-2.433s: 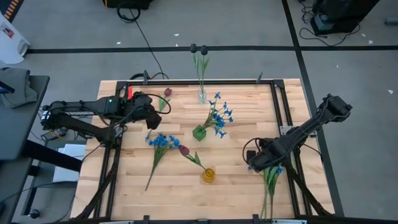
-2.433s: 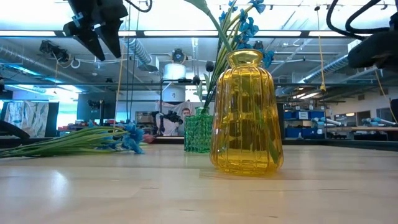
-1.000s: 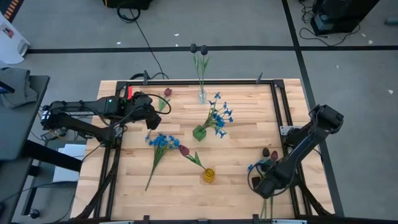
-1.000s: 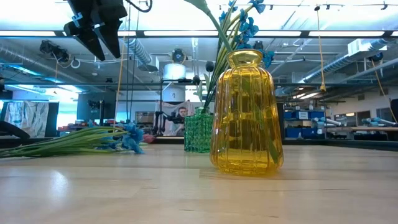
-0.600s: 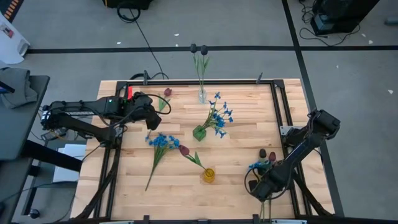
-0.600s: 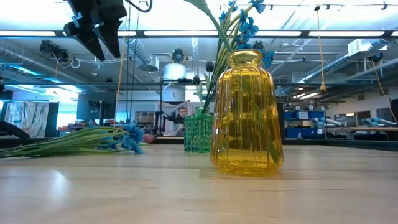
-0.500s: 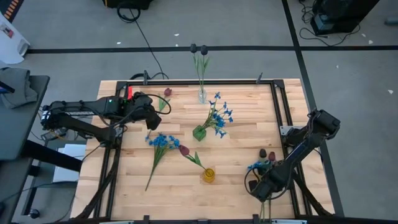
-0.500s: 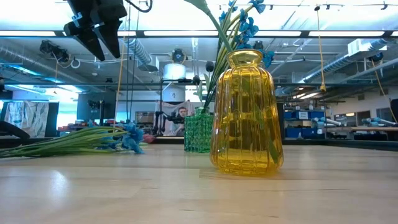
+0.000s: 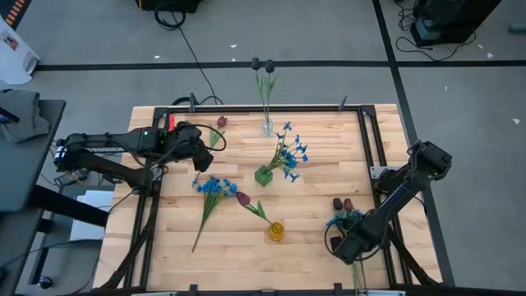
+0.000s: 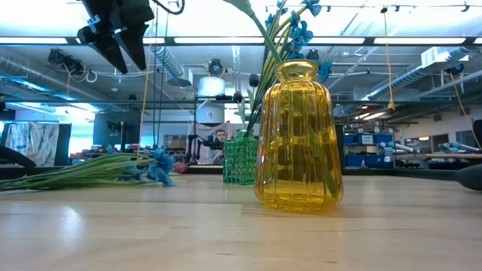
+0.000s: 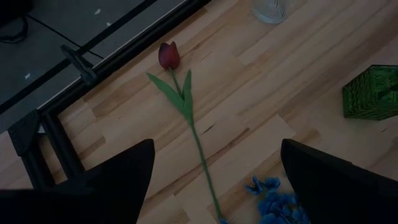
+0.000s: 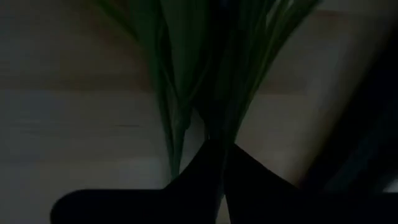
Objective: Sort flowers into vase by color
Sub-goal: Put the right blue flowers into the green vase
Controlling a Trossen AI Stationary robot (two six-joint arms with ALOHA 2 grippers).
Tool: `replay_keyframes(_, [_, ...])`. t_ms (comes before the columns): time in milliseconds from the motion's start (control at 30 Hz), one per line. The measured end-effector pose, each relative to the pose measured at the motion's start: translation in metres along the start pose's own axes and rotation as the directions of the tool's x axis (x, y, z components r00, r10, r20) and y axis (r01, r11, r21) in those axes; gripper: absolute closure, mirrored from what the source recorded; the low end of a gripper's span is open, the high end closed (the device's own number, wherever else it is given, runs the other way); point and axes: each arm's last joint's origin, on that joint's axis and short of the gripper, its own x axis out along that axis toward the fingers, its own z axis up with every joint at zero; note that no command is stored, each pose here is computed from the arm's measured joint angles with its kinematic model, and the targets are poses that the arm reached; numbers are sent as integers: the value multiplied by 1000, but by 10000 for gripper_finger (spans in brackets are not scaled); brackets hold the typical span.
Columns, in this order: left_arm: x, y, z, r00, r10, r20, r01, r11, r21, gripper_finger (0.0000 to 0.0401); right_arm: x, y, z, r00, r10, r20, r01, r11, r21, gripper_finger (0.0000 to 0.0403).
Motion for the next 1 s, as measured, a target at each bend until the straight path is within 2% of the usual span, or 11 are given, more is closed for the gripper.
replay_keyframes(100, [0,0,0,1000,4,5,-4,1000,0,46,-8,-7,2,999,-43,-14,43,999,19,378])
replay_keyframes(300, [0,0,0,1000,4,8,-4,1000,-2,46,-34,-19,12,1000,-28,-14,29,998,50,389])
replay_keyframes(367, [0,-1,1,1000,-1,13,1,1000,-6,46,-49,-23,14,999,-18,30,15,997,72,389])
replay_keyframes(433, [0,-2,2,1000,-13,25,13,1000,-17,46,-59,-28,18,993,-43,109,32,995,93,388])
replay_keyframes(500, [0,-3,3,999,-20,35,21,999,-25,46,-67,-35,23,988,-72,134,57,992,116,388])
replay_keyframes(567, [0,-3,4,999,-26,43,27,999,-31,46,-77,-37,22,990,-23,136,10,995,99,388])
replay_keyframes(667, [0,-4,5,999,-26,48,27,999,-34,46,-80,-41,24,988,-31,152,16,995,101,388])
replay_keyframes(733, [0,-4,5,998,-23,50,24,999,-28,46,-83,-42,23,988,27,154,-39,997,71,388])
replay_keyframes(833, [0,-4,5,998,-24,56,25,1000,-13,46,-84,-45,26,987,-6,162,-9,996,92,388])
replay_keyframes(900, [0,-5,6,997,-30,64,31,999,-18,46,-87,-44,25,984,48,172,-59,996,64,388])
replay_keyframes(1000, [0,-5,6,997,-31,69,32,999,-20,46,-88,-45,29,983,25,180,-42,995,87,388])
